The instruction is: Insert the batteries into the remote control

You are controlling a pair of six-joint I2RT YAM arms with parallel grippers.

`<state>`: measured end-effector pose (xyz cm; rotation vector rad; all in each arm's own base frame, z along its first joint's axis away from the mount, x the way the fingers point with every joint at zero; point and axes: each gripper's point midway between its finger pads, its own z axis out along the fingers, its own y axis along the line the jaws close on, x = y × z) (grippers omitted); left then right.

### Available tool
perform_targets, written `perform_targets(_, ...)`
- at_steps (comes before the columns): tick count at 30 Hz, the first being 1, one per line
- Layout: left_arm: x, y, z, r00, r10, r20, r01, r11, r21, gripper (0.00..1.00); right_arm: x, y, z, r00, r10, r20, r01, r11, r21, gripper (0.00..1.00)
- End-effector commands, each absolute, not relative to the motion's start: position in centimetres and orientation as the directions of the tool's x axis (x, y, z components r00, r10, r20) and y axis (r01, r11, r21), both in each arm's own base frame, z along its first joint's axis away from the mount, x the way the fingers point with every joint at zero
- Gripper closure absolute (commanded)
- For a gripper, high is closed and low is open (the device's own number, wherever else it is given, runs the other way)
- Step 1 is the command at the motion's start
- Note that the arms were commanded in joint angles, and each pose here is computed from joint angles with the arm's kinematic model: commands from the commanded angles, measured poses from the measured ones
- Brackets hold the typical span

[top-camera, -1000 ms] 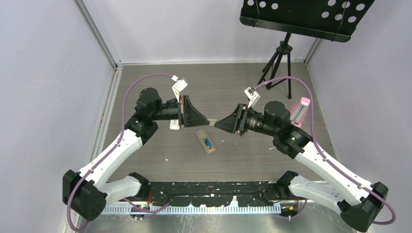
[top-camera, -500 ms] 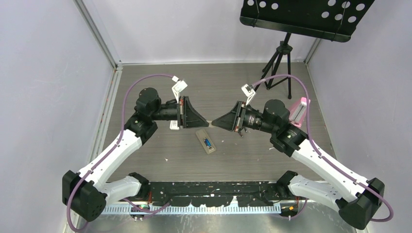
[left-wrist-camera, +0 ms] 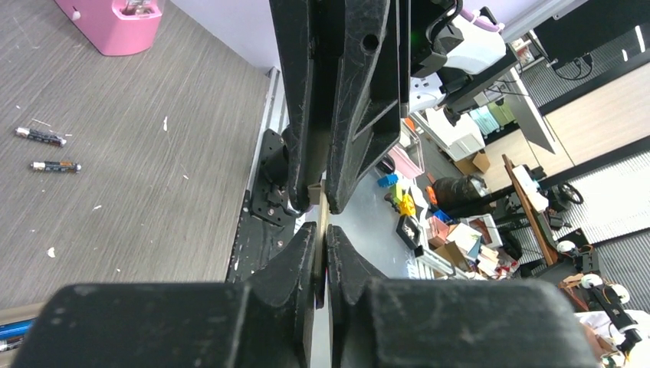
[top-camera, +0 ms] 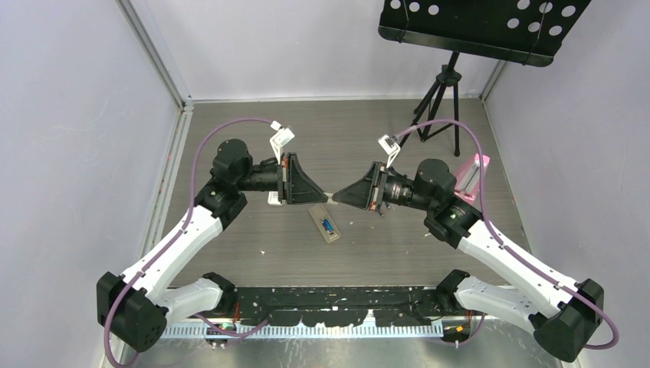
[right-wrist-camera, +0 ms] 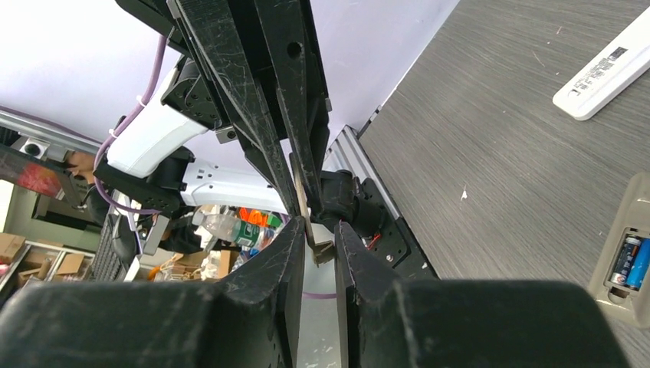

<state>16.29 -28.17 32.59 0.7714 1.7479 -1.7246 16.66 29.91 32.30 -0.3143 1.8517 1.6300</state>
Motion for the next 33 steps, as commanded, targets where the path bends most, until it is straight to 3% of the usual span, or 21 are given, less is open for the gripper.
perform_targets(1, 16.5, -28.2, 33.3, -0.663, -0.010, -0.749, 0.749, 0.014, -0.663, 0.81, 15.8, 30.4, 34.4, -0.747, 0.223, -0.627, -0.616, 0.122, 0.778, 0.95)
perform_targets(6, 17.9, -28.0, 32.4, -0.641, -0.057, -0.765, 0.758, 0.107, -0.643, 0.51, 17.0, 29.9, 33.3, -0.751, 0.267, -0.604, -0.568, 0.206, 0.797, 1.00)
perform_targets(10, 21.2, -26.2, 29.2, -0.615, -0.109, -0.781, 0.705, 0.367, -0.607, 0.37, 18.0, 29.4, 30.7, -0.772, 0.293, -0.564, -0.491, 0.288, 0.822, 1.00)
perform_targets(15, 25.8, -21.6, 24.3, -0.582, -0.193, -0.790, 0.485, 0.697, -0.528, 0.30, 18.7, 29.4, 25.0, -0.826, 0.269, -0.495, -0.374, 0.395, 0.839, 1.00)
perform_targets(18, 27.2, -19.5, 21.5, -0.594, -0.222, -0.773, 0.356, 0.790, -0.500, 0.30, 18.2, 30.4, 21.1, -0.864, 0.209, -0.458, -0.330, 0.452, 0.829, 1.00)
perform_targets(25, 28.0, -19.3, 16.9, -0.666, -0.273, -0.695, 0.255, 0.792, -0.555, 0.30, 16.5, 33.3, 13.7, -0.915, 0.050, -0.400, -0.301, 0.575, 0.761, 1.00)
perform_targets(33, 28.5, -19.2, 13.9, -0.700, -0.295, -0.650, 0.204, 0.790, -0.578, 0.30, 16.7, 32.6, 7.8, -0.953, 0.016, -0.302, -0.194, 0.734, 0.650, 1.00)
